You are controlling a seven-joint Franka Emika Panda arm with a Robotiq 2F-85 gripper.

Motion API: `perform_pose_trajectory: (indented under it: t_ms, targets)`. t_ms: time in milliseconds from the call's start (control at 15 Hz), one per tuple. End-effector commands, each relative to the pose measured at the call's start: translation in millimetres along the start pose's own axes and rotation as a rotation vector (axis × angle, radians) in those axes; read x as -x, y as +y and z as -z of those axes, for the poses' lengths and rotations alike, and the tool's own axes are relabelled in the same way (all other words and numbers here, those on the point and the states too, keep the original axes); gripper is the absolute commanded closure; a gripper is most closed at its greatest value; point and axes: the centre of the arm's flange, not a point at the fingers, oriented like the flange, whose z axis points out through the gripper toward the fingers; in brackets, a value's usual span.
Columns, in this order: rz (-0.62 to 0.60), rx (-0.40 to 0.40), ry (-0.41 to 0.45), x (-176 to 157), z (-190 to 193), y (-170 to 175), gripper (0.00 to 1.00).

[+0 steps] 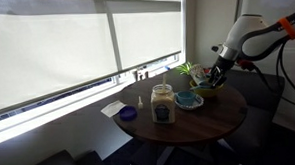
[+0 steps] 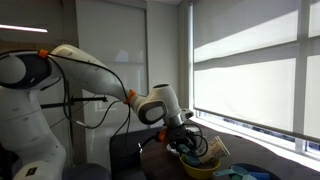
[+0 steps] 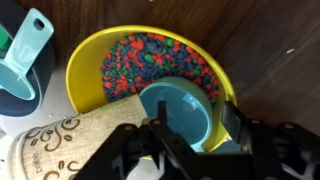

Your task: Put the blue measuring spoon on the table

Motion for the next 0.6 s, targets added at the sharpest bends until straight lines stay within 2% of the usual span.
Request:
perform_pose_trajectory:
  t_ms: [0,67,133,333,533]
  targets:
    - [0.035,-0.007,-0.007,-8.2,-7.9,-0.5,0.60]
    - [0.036,-0.013,-0.003,-9.4,-8.1,0.4,0.63]
    - [0.033,-0.017,-0.003,-9.9,-9.0,0.5,0.77]
    - [0.030,-0.022,-0.016,-10.4,-12.0,0.8,0.98]
    - [0.026,-0.023,-0.009,-9.6,-4.9,-1.4,1.00]
